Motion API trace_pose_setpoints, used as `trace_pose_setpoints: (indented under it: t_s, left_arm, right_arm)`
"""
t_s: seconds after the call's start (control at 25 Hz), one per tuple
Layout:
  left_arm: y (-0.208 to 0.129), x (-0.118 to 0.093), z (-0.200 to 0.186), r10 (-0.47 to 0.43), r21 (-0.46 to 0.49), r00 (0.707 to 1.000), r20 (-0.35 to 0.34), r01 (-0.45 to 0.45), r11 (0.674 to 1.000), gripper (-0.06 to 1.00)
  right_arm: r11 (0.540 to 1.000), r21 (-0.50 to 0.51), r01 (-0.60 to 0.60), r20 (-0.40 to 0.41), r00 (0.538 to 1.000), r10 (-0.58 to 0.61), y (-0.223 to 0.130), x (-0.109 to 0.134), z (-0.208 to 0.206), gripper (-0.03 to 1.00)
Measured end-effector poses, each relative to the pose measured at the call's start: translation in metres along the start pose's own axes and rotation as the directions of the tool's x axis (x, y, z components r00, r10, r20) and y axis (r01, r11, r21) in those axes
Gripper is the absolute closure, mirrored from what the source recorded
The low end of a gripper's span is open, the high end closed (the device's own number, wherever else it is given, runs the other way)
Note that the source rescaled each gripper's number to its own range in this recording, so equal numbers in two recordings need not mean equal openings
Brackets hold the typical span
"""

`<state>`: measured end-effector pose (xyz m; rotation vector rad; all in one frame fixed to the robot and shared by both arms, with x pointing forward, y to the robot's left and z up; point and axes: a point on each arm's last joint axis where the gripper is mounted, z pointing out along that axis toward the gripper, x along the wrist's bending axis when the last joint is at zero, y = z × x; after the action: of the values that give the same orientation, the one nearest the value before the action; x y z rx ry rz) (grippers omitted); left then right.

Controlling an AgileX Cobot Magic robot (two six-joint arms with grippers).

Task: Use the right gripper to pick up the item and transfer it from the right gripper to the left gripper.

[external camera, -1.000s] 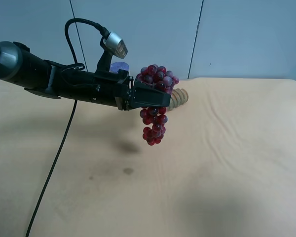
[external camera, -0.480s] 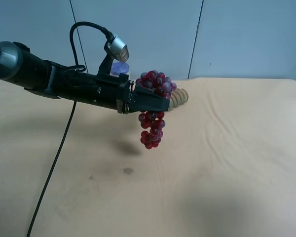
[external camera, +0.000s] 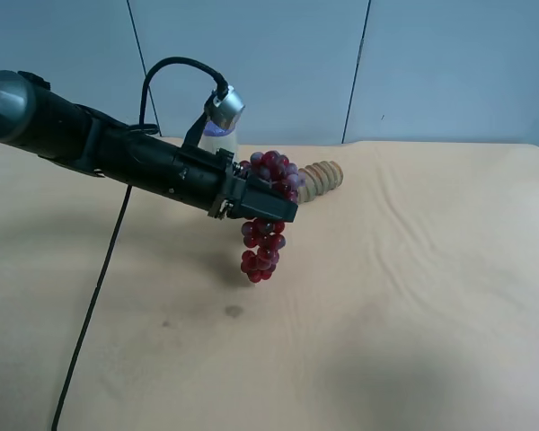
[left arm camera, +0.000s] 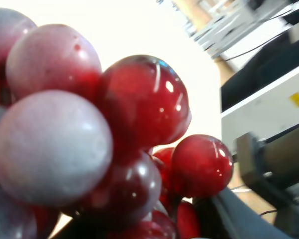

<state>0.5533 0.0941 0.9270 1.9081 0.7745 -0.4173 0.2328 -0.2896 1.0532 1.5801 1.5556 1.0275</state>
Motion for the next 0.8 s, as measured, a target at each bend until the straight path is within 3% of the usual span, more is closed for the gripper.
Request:
trace_pose_setpoints:
  t_s: [0.2, 0.44, 0.8]
  left_arm:
    - [0.013, -0.008, -0.018, 0.014, 0.025, 0.986, -0.167, -0.01, 1.0, 0.94]
    - [0.013, -0.002, -0.036, 0.008, 0.107, 0.923, -0.385, 0.036, 0.994, 0.94]
    - [0.012, -0.009, -0.053, 0.028, 0.188, 0.877, -0.48, 0.072, 0.98, 0.94]
  right_arm:
    - [1.0, 0.0, 0.0, 0.0, 1.0, 0.0, 0.0, 0.0, 0.0, -0.03]
    - [1.0, 0.0, 0.0, 0.0, 1.0, 0.0, 0.0, 0.0, 0.0, -0.03]
    - [1.0, 0.0, 0.0, 0.0, 1.0, 0.0, 0.0, 0.0, 0.0, -0.03]
